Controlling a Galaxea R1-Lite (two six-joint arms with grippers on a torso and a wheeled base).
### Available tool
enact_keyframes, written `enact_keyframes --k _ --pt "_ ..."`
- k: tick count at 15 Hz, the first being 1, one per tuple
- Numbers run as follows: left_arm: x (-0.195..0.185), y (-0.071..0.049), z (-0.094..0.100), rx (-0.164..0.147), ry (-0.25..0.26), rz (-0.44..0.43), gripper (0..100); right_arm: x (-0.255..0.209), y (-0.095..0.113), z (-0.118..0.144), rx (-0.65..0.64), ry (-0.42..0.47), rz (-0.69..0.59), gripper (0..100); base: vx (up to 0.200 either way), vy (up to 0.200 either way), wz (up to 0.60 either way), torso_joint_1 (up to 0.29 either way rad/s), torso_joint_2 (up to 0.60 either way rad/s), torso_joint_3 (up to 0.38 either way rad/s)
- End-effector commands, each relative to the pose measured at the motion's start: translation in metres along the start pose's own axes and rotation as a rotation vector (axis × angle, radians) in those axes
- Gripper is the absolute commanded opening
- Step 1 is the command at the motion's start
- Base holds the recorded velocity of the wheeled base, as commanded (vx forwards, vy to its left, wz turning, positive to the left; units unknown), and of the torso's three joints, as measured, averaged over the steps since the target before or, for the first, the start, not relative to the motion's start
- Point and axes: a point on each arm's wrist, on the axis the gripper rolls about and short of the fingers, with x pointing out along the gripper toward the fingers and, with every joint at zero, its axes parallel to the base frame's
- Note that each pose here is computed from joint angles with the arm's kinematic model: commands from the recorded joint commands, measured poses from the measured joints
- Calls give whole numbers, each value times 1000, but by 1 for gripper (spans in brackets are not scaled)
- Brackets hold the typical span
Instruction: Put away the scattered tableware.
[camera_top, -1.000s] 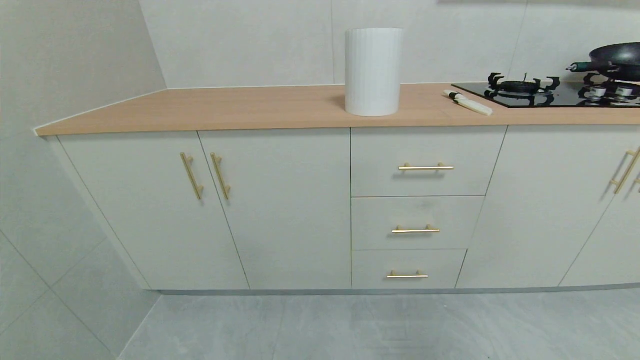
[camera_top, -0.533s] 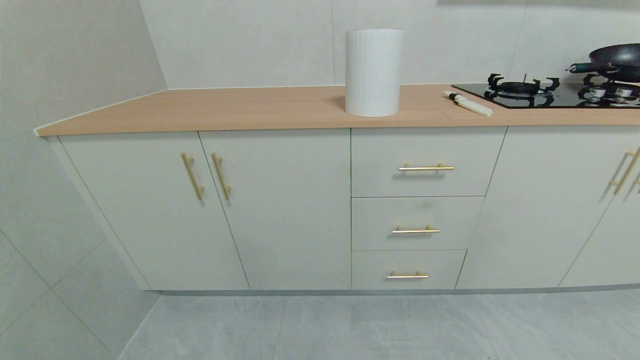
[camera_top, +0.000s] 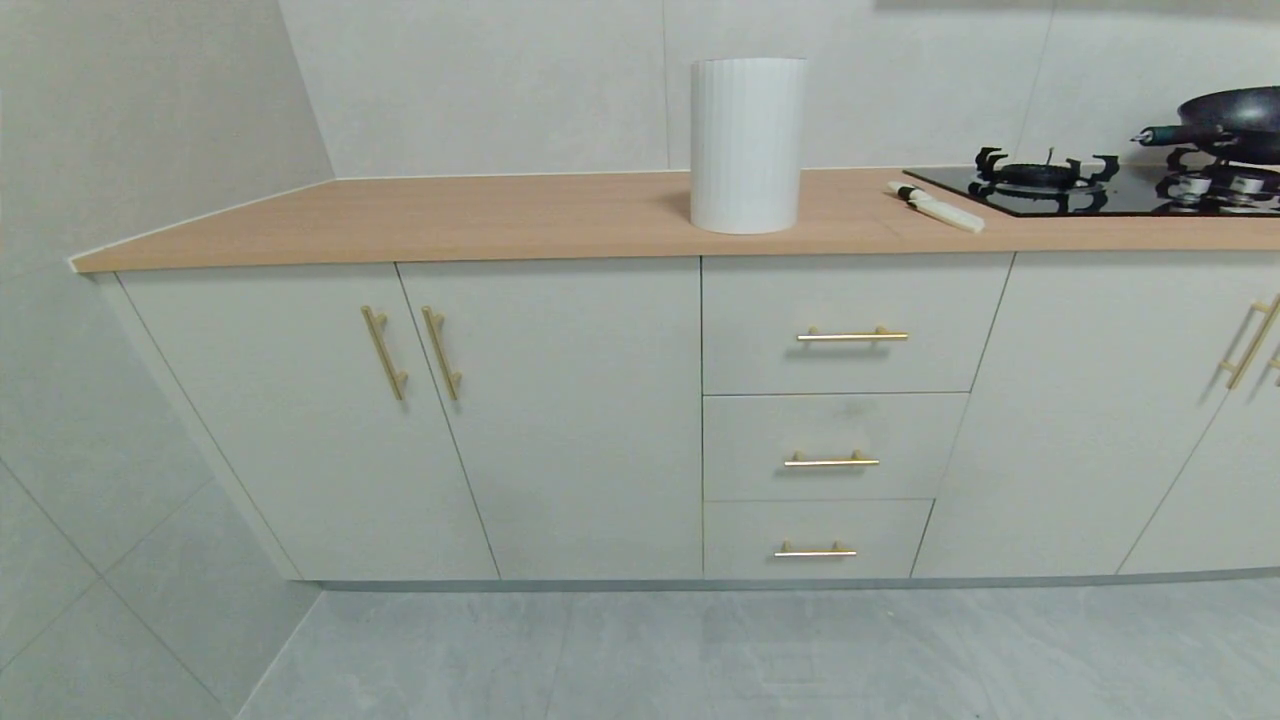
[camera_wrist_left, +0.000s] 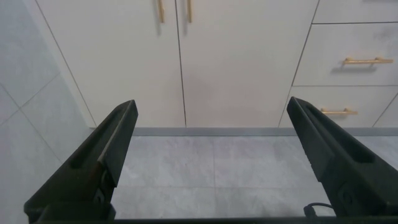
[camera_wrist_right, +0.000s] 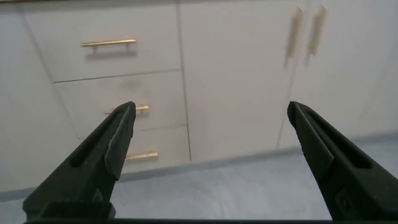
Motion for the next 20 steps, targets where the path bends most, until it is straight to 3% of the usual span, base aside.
enact_keyframes --k 1,2,6,14,20 --pt "0 0 0 0 2 1 100 2 1 -16 -16 75 16 100 0 0 0 0 0 0" --pt "0 0 0 0 2 1 100 1 2 -20 -16 120 33 100 0 0 0 0 0 0" --pt "0 0 0 0 2 1 100 1 4 -23 7 153 127 100 0 0 0 0 0 0" --pt "0 0 0 0 2 1 100 1 4 -23 45 151 122 100 0 0 0 0 0 0" --pt "0 0 0 0 2 1 100 1 4 -23 44 151 122 100 200 0 0 4 1 2"
